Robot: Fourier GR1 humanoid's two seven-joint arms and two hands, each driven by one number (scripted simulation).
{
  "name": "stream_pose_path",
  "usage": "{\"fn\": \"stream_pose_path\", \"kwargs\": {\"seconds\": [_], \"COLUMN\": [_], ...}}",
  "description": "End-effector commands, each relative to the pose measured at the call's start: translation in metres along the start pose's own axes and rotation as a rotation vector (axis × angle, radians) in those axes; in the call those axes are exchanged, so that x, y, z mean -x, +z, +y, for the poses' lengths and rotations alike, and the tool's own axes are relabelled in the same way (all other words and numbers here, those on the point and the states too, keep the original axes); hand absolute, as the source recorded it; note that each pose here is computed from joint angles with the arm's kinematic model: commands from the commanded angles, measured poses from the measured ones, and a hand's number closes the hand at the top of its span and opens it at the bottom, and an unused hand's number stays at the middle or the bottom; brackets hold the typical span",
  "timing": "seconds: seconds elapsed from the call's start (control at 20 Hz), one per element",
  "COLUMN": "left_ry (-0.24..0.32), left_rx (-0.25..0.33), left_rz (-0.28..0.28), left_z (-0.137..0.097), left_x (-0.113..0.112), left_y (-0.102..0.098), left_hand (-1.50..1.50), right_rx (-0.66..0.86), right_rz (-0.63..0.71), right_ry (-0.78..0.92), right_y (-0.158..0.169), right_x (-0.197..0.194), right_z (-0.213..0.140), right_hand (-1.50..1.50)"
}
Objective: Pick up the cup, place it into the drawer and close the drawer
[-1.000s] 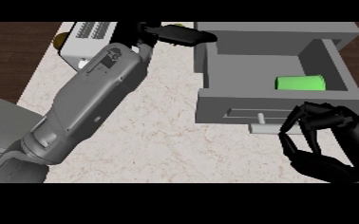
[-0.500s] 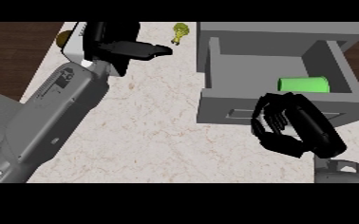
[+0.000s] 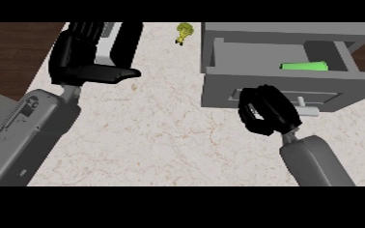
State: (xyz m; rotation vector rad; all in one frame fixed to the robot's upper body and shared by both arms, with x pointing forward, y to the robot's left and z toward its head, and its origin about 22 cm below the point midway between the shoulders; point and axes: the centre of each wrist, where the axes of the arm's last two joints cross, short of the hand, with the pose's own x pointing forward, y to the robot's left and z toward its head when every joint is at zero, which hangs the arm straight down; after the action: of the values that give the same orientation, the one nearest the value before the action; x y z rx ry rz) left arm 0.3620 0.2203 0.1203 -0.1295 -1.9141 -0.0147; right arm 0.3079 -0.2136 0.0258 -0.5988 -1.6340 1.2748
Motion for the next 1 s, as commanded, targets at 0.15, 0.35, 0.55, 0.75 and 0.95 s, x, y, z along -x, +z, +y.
{"fn": "stream_pose_path", "kwargs": {"seconds": [0.15, 0.35, 0.55, 0.75, 0.95], "left_ry": [0.009, -0.024, 0.018, 0.011, 0.025], "left_rx": [0.004, -0.013, 0.008, 0.008, 0.037], "left_rz": [-0.007, -0.001, -0.010, -0.007, -0.005], "left_z": [0.030, 0.051, 0.044, 0.073, 0.059], "left_x": [-0.001, -0.006, 0.002, -0.001, -0.002], "left_y": [0.026, 0.035, 0.032, 0.041, 0.040], "left_hand": [-1.50, -1.50, -1.50, -1.50, -1.50], "right_rx": [-0.017, -0.039, -0.050, -0.050, -0.041], "right_rz": [0.045, 0.042, 0.069, 0.121, 0.162], "right_ry": [0.039, 0.009, -0.030, -0.037, -0.074], "right_y": [-0.042, -0.079, -0.080, -0.091, -0.091], "right_x": [0.036, 0.040, 0.064, 0.071, 0.081], "right_z": [0.038, 0.014, 0.003, -0.021, -0.038], "right_hand": [1.50, 1.50, 1.50, 1.50, 1.50]}}
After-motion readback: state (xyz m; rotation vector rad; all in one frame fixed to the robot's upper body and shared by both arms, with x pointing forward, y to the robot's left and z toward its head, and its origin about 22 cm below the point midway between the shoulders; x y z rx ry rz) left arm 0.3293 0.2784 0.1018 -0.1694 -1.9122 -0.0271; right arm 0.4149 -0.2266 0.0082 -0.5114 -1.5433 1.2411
